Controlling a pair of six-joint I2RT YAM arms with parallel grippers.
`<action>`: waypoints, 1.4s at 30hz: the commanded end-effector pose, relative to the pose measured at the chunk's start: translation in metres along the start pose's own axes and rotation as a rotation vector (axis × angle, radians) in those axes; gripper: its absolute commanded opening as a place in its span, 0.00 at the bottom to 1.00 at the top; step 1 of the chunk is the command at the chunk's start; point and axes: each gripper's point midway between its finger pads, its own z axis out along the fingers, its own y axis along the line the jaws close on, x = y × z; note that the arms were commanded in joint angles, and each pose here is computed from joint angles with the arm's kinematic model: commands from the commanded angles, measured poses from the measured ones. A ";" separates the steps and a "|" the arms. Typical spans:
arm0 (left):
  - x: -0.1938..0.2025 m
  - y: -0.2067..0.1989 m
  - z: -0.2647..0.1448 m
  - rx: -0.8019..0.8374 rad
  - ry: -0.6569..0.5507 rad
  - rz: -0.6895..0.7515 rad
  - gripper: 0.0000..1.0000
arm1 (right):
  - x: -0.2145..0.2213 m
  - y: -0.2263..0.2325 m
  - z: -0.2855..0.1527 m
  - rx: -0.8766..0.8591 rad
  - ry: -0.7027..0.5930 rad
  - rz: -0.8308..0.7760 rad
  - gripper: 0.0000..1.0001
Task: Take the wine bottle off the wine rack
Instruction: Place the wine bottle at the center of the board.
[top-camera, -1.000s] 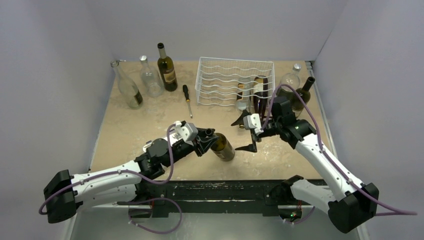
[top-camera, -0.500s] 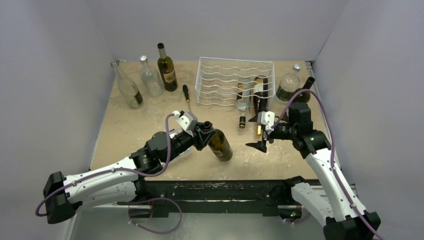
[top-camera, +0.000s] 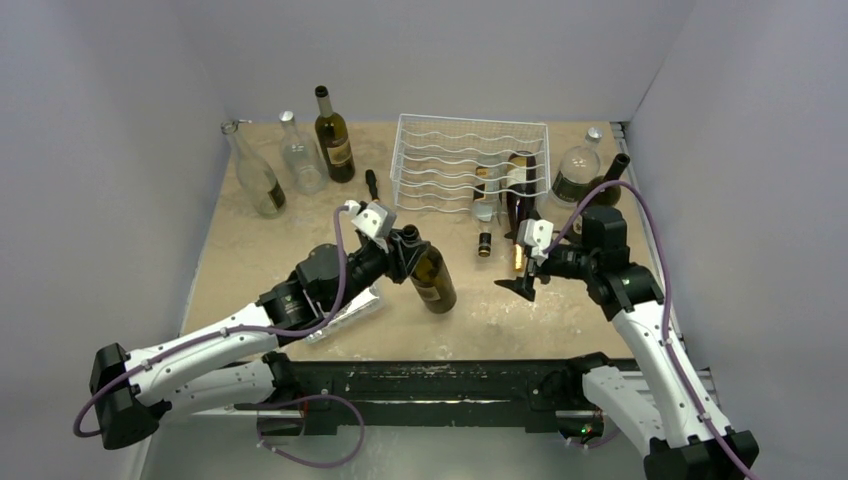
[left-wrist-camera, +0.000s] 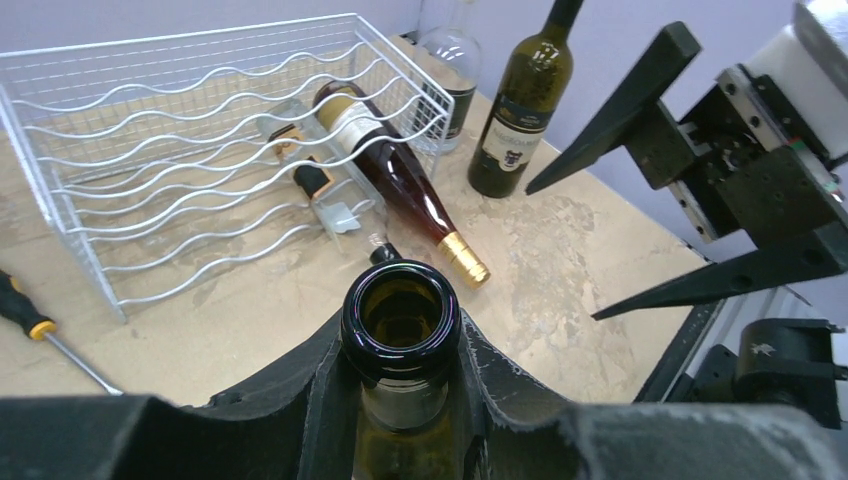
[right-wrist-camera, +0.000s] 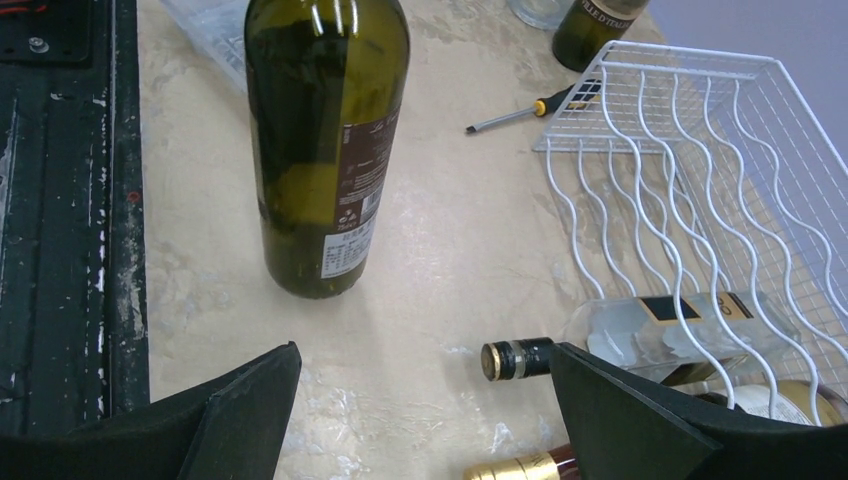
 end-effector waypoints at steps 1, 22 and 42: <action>-0.075 0.001 0.002 -0.007 -0.189 -0.072 0.00 | -0.001 -0.005 -0.002 0.032 -0.004 -0.012 0.99; -0.124 0.091 -0.003 -0.253 -0.204 -0.022 0.00 | 0.005 -0.005 -0.002 0.034 0.013 -0.017 0.99; -0.140 0.180 -0.023 -0.492 -0.219 0.060 0.00 | 0.007 -0.003 -0.001 0.021 0.017 -0.018 0.99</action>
